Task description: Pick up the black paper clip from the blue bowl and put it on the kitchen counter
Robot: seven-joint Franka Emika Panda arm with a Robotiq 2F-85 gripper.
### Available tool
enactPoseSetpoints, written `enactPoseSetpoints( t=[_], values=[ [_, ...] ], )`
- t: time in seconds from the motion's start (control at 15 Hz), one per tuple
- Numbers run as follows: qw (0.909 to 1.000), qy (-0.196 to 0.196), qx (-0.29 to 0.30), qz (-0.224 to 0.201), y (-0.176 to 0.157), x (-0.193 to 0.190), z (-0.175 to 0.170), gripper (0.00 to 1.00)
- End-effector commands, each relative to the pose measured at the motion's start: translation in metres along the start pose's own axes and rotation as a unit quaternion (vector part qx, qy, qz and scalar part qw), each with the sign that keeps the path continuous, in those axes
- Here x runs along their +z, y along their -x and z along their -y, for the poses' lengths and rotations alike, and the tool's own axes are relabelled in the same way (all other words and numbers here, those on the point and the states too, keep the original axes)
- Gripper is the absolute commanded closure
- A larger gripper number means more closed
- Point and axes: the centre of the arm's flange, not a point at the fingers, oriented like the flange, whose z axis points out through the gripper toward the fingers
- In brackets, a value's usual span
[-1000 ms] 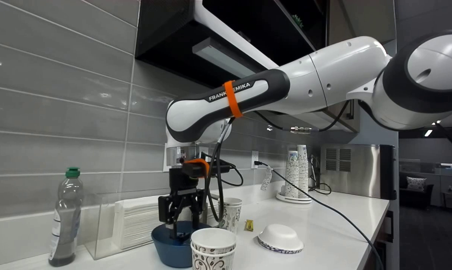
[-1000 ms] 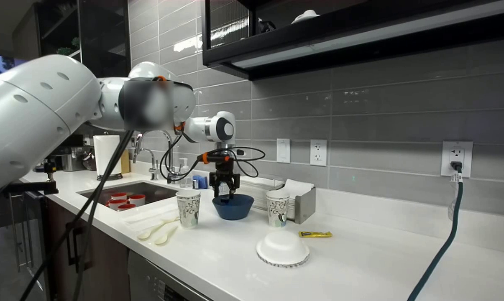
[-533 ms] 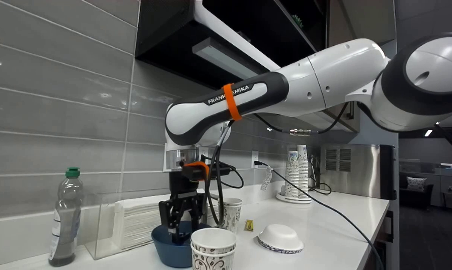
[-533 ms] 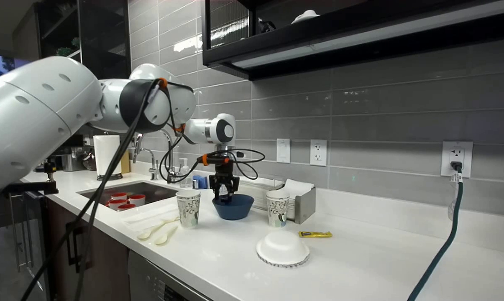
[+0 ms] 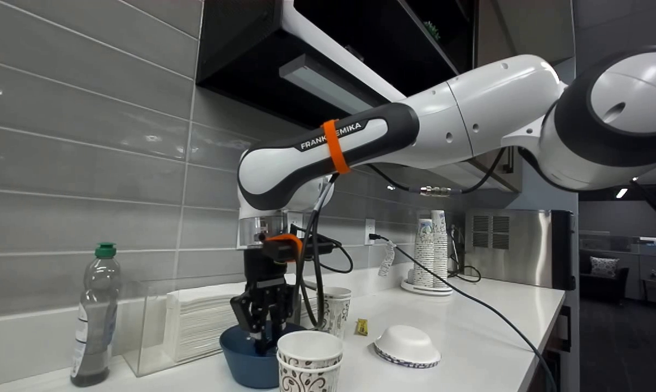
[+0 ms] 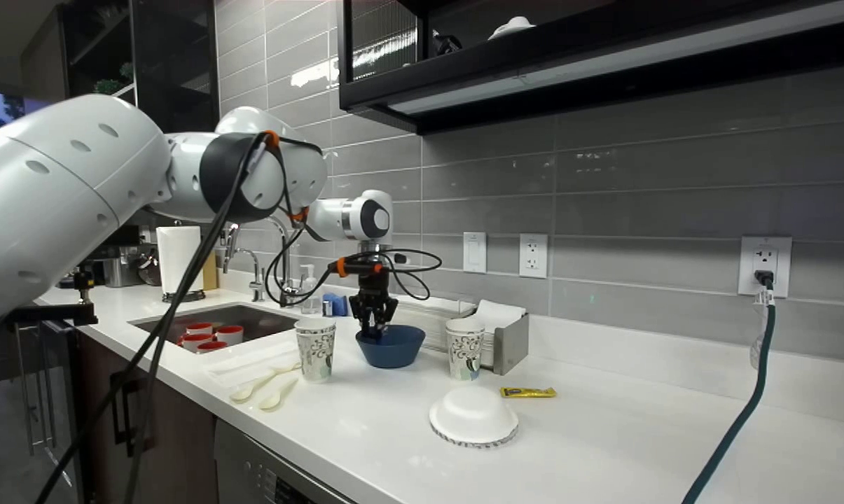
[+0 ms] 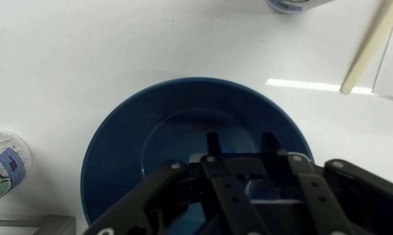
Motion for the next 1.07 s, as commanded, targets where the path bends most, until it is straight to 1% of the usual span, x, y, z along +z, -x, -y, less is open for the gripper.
enactPoseSetpoints(
  t=[0.0, 0.13, 0.27, 0.47, 0.6, 0.67, 0.73, 0.8, 1.0],
  values=[
    [1.0000, 0.000, 0.005, -0.001, 0.000, -0.007, 0.007, 0.89],
    [0.9999, 0.005, 0.011, -0.005, 0.004, -0.010, 0.008, 0.89],
    [0.9995, 0.007, 0.024, -0.020, 0.014, -0.019, 0.007, 0.89],
    [0.9959, 0.014, 0.068, -0.058, 0.031, -0.045, 0.001, 0.89],
    [0.9906, 0.009, 0.109, -0.082, 0.039, -0.061, -0.011, 0.89],
    [0.9872, -0.001, 0.134, -0.087, 0.048, -0.067, -0.023, 0.89],
    [0.9844, -0.009, 0.155, -0.084, 0.057, -0.065, -0.035, 0.89],
    [0.9806, -0.017, 0.173, -0.090, 0.065, -0.064, -0.045, 0.89],
    [0.9686, -0.039, 0.222, -0.106, 0.092, -0.042, -0.073, 0.89]
  ],
)
